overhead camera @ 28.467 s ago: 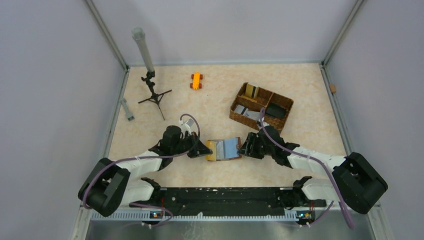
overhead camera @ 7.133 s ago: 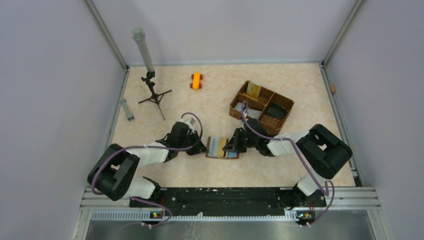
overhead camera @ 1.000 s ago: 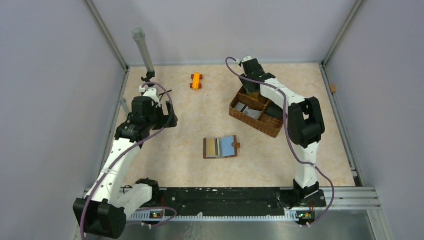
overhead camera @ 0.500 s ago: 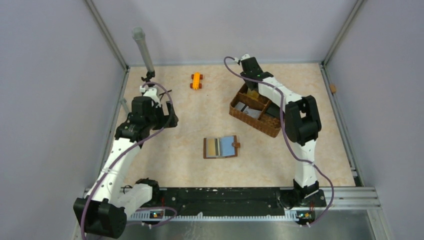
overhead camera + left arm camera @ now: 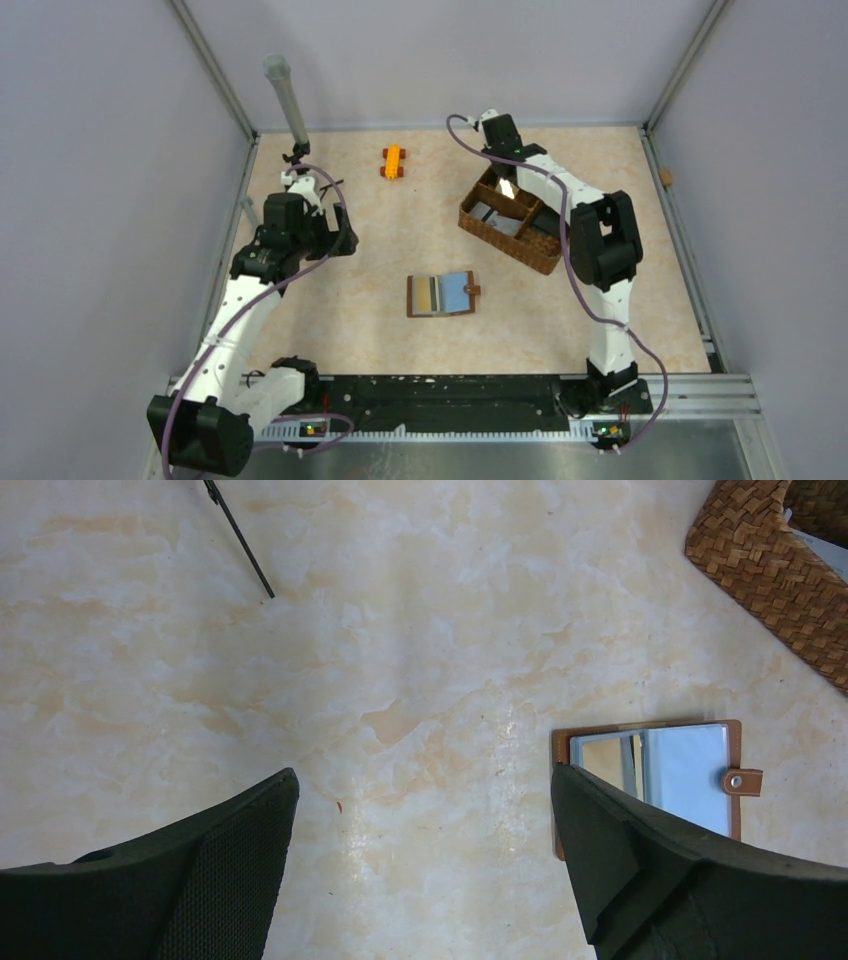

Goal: Put the credit cards into the card holder
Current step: Pick up the credit card from the storage box.

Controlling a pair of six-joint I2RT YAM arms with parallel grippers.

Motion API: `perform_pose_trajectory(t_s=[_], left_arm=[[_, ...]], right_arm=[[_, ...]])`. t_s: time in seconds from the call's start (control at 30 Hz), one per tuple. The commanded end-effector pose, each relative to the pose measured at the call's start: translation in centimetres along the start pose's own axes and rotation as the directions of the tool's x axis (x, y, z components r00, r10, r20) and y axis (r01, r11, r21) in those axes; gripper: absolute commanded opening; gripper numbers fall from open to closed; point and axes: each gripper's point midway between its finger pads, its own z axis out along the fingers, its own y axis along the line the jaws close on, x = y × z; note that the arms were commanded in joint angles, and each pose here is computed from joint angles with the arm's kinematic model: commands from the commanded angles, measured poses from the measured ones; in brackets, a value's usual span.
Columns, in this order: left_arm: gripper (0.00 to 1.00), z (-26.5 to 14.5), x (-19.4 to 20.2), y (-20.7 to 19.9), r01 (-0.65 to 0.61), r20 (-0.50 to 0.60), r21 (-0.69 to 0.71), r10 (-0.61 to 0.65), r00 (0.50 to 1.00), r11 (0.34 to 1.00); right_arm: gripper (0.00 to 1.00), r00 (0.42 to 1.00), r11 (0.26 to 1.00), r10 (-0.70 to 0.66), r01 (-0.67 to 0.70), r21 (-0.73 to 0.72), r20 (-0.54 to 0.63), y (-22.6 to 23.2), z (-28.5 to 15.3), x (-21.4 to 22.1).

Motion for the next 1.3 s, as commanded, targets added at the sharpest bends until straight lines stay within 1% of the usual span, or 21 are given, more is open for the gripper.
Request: perform_pose_trajectory(t_s=[0.0, 0.07, 0.13, 0.2, 0.23, 0.3, 0.33, 0.57, 0.87, 1.03, 1.27], left_arm=[[0.99, 0.3, -0.1, -0.1, -0.004, 0.007, 0.014, 0.004, 1.000, 1.000], [0.99, 0.3, 0.0, -0.1, -0.005, 0.004, 0.016, 0.005, 1.000, 1.000], [0.99, 0.3, 0.0, -0.1, -0.005, 0.004, 0.018, 0.005, 1.000, 1.000], [0.99, 0.3, 0.0, -0.2, -0.005, 0.004, 0.020, 0.005, 1.000, 1.000], [0.99, 0.4, 0.0, -0.2, -0.005, 0.003, 0.022, 0.005, 1.000, 1.000], [0.99, 0.4, 0.0, -0.2, -0.005, 0.001, 0.024, 0.005, 1.000, 1.000], [0.99, 0.4, 0.0, -0.2, -0.005, 0.000, 0.023, 0.005, 1.000, 1.000], [0.99, 0.5, 0.1, -0.3, -0.005, -0.005, 0.026, 0.005, 1.000, 1.000], [0.99, 0.5, 0.2, -0.4, -0.005, -0.008, 0.031, 0.005, 1.000, 1.000], [0.99, 0.5, 0.2, -0.4, -0.004, -0.009, 0.034, 0.005, 1.000, 0.999], [0.99, 0.5, 0.2, -0.4, -0.005, -0.009, 0.037, 0.005, 1.000, 0.999]], right_arm=[[0.17, 0.999, 1.000, 0.016, -0.016, 0.000, 0.047, -1.2, -0.7, -1.9], [0.18, 0.999, 1.000, 0.011, -0.010, -0.017, 0.040, -1.0, -0.7, -1.7], [0.27, 0.999, 1.000, 0.010, -0.009, -0.022, 0.044, -0.8, -0.8, -1.6], [0.38, 0.999, 1.000, 0.002, -0.001, -0.013, 0.041, -0.9, -0.8, -1.3], [0.42, 0.999, 1.000, -0.003, 0.004, -0.007, 0.036, -0.9, -0.7, -1.1], [0.47, 1.000, 1.000, -0.012, 0.012, -0.002, 0.028, -0.9, -0.5, -0.9], [0.47, 1.000, 1.000, -0.013, 0.013, -0.004, 0.027, -0.8, -0.4, -0.8], [0.47, 0.999, 0.999, -0.038, 0.038, 0.005, 0.004, -0.3, 0.7, -0.1], [0.37, 0.999, 0.999, -0.050, 0.050, 0.008, -0.007, -0.1, 1.3, 0.1], [0.28, 0.998, 0.998, -0.055, 0.055, 0.025, -0.010, -0.5, 1.2, 0.0], [0.28, 0.999, 0.997, -0.054, 0.054, 0.049, 0.000, -1.6, 0.2, -0.6]])
